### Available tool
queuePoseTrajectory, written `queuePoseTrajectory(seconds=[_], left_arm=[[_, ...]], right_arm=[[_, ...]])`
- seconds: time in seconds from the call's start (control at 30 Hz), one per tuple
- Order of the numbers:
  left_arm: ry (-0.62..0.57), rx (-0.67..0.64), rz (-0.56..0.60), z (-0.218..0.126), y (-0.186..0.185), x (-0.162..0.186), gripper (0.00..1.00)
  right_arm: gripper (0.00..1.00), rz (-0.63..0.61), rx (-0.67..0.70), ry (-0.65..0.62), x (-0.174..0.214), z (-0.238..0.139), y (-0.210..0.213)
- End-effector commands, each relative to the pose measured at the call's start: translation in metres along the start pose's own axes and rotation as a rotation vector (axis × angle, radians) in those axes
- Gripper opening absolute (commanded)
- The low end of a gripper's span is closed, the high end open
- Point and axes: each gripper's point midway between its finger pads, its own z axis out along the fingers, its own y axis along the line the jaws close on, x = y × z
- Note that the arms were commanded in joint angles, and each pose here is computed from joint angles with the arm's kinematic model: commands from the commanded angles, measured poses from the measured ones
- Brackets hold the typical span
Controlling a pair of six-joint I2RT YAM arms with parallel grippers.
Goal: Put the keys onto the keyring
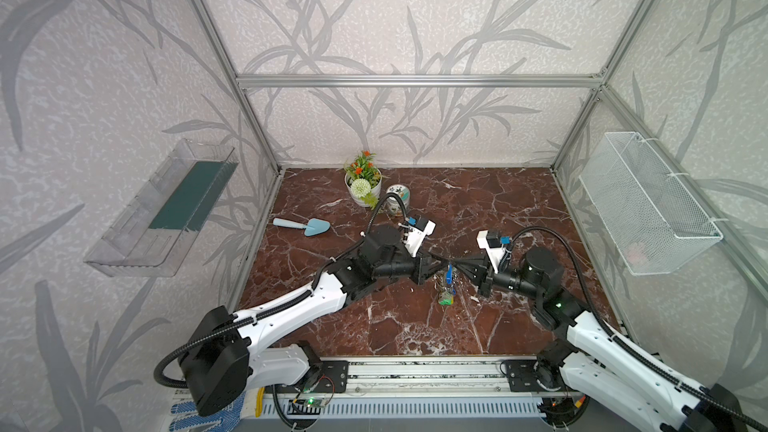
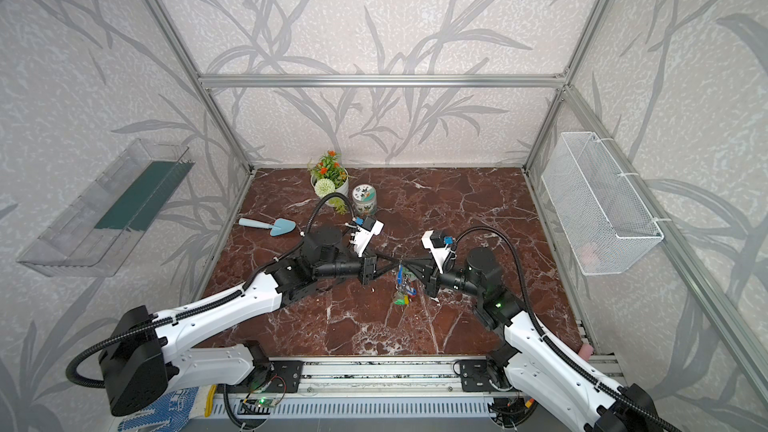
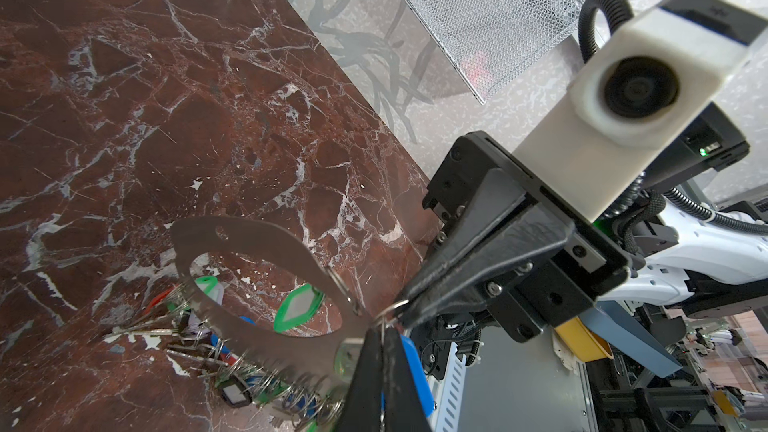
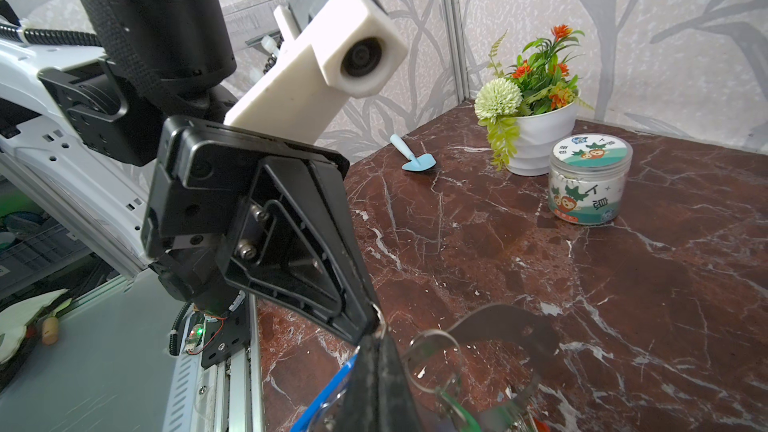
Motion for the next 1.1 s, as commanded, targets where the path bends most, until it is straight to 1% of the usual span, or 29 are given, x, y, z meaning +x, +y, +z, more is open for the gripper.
queuePoseTrajectory(seconds=[0.0,0.13,0.43,0.57,0.7,0.9,1.07], left_arm=[[-0.058,-0.047,-0.03,-0.006,0.009,-0.017,0.0],[-0.041,-0.062,-0.048,-0.005,0.013,-0.015,0.0],[-0.015,-0.041,-0.054,-0.002,0.011,-0.012,0.0],[0.015,-0.02,-0.078,0.002,0.011,-0.006,0.0],[0.046,-0.049,-0.113,0.005,0.02,0.001,0.0],[0.06,0.007,-0.154,0.002,0.015,-0.002,0.0],[0.118,0.028,-0.168,-0.004,0.01,0.0,0.0]], right_arm=[[0.0,-0.066,-0.075,-0.052,-0.015,-0.002,0.019],[0.0,-0.068,-0.076,-0.052,-0.015,-0.002,0.02],[0.0,-0.071,-0.074,-0.051,-0.015,-0.001,0.02],[0.0,-0.076,-0.066,-0.065,-0.017,-0.002,0.019],[0.0,-0.084,-0.065,-0.076,-0.021,-0.002,0.019],[0.0,-0.099,-0.057,-0.108,-0.029,-0.005,0.02],[0.0,-0.112,-0.075,-0.148,-0.042,-0.004,0.024]])
